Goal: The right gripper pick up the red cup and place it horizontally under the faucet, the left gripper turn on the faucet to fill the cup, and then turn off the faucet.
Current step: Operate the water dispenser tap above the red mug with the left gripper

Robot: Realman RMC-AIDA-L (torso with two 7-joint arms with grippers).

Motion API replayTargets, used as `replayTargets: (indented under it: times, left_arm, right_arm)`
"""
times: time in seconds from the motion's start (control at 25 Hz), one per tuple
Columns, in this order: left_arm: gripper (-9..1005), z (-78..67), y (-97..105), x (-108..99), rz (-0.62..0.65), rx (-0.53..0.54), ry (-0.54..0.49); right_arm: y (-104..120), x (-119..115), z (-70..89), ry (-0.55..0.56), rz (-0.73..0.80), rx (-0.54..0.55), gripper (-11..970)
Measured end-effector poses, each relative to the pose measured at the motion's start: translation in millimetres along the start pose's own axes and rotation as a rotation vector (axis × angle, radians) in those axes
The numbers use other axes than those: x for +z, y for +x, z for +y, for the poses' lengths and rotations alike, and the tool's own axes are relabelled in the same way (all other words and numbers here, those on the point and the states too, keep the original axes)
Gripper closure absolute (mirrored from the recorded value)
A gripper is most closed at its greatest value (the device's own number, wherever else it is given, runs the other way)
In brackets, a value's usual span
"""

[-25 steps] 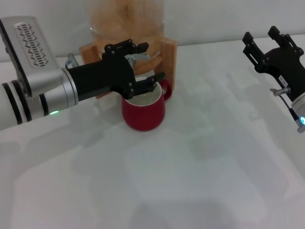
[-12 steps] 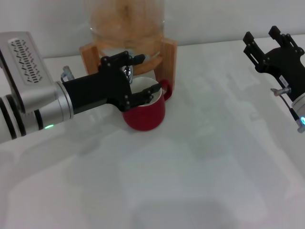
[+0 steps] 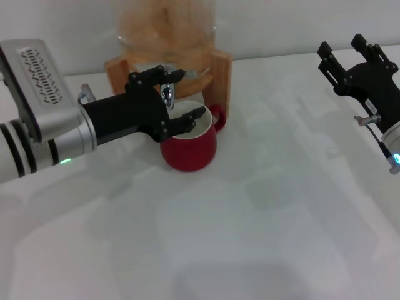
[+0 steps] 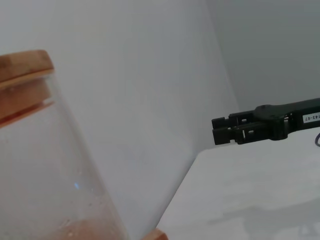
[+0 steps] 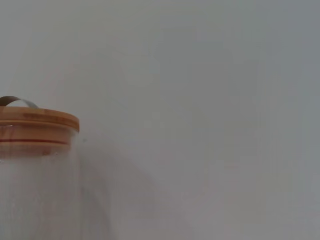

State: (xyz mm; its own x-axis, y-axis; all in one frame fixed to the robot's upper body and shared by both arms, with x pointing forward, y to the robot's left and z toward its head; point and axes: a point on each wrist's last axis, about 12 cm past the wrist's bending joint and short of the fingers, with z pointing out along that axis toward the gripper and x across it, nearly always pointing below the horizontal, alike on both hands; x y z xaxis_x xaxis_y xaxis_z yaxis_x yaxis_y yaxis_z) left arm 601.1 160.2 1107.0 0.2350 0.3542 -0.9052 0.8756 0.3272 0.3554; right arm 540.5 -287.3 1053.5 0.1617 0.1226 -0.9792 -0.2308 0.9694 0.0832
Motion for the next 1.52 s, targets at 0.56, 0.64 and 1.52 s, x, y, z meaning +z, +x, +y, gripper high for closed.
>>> replayTargets:
  times: [0.56,0.64,1.52]
  left_arm:
    - [257,3.2,-9.8,13.7,-0.006,0.034,0.048]
    - [257,3.7,-10.6,14.3,-0.007,0.037,0.049]
    - [258,8.9,-8.8,15.0,0.013,0.056,0.026]
  right_arm:
    - [-0.8,1.5,0.0,0.001,-0.005,0.001,255]
    - [-0.9,1.6,0.0,0.002,-0.005,0.002,255]
    - [-0.8,1.7,-0.7,0.005,-0.005,0.001,254]
